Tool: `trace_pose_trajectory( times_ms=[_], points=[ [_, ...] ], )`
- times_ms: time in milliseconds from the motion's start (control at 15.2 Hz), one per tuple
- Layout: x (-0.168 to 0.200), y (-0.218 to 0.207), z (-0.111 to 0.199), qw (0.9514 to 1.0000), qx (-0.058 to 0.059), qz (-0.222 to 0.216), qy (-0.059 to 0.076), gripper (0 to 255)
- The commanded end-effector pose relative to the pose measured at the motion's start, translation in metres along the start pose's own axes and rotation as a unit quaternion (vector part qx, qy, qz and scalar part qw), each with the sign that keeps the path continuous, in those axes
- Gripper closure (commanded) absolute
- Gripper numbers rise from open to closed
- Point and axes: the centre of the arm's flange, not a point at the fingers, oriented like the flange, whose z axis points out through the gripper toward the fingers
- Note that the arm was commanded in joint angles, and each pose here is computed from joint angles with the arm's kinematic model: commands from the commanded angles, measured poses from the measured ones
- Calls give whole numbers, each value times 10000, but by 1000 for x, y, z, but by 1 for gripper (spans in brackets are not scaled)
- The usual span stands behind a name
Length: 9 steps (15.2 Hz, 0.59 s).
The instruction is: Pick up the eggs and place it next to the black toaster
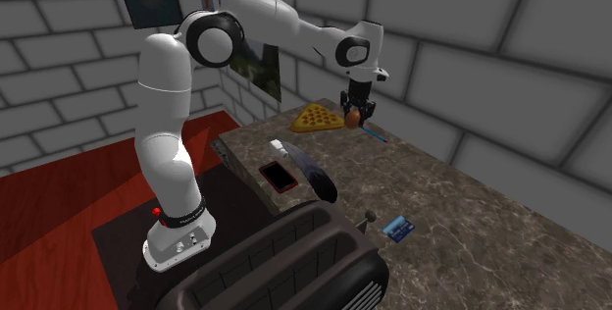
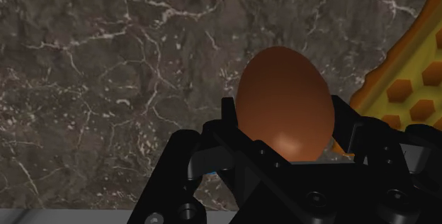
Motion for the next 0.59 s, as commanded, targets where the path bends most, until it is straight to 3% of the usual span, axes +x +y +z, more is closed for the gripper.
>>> trace_pose_trajectory(
  times_ms=[0, 528],
  points=[
    [0, -1, -12, 10000, 0, 1, -1, 255],
    [-3, -1, -54, 10000, 0, 1, -1, 255]
  ],
)
